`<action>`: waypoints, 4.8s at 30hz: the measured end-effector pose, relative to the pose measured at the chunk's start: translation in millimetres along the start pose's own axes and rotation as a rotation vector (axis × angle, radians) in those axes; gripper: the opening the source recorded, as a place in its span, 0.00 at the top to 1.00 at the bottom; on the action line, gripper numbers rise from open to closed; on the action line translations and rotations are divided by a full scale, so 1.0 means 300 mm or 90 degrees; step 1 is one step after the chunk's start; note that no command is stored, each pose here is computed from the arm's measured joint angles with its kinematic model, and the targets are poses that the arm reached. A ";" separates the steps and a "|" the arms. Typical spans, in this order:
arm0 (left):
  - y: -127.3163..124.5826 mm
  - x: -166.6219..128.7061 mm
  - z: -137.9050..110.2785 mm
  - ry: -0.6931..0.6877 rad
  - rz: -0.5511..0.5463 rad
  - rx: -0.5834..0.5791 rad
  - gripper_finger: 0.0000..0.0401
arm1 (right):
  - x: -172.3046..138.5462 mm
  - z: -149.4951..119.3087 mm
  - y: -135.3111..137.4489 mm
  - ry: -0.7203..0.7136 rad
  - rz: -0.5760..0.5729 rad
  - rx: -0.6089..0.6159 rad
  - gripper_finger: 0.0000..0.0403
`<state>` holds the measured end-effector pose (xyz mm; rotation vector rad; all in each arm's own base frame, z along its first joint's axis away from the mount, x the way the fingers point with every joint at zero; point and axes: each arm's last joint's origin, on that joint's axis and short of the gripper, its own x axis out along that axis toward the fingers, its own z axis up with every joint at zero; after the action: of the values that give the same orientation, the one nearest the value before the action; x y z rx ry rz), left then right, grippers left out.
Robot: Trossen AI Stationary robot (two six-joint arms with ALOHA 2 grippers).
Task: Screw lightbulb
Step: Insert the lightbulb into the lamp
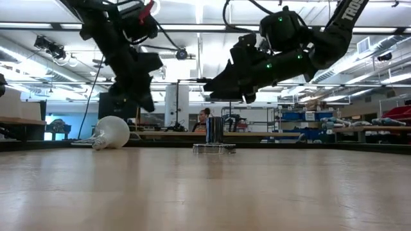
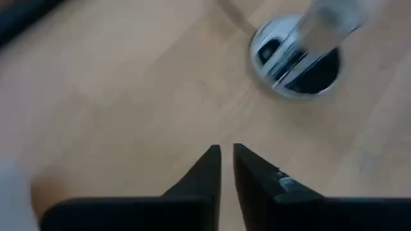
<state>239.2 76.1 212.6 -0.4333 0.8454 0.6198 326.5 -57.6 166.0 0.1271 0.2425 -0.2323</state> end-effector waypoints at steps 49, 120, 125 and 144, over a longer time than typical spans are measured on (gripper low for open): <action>0.238 0.115 -0.127 0.116 0.267 -0.270 0.57 | 0.001 -0.009 0.000 0.018 -0.002 -0.001 0.32; -0.177 0.178 0.084 -0.413 -0.175 0.276 0.69 | -0.274 0.257 0.003 -0.056 -0.101 -0.006 0.90; -0.171 0.211 0.061 -0.387 -0.168 0.276 0.69 | -0.276 0.276 0.014 -0.094 -0.090 -0.002 0.92; -0.150 0.286 0.061 -0.338 -0.156 0.246 0.70 | -0.242 0.260 0.018 -0.102 -0.088 -0.006 0.94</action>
<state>322.6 81.9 160.1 -0.0093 0.3784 0.3076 276.7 -48.9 259.8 0.0813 0.0933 -0.3762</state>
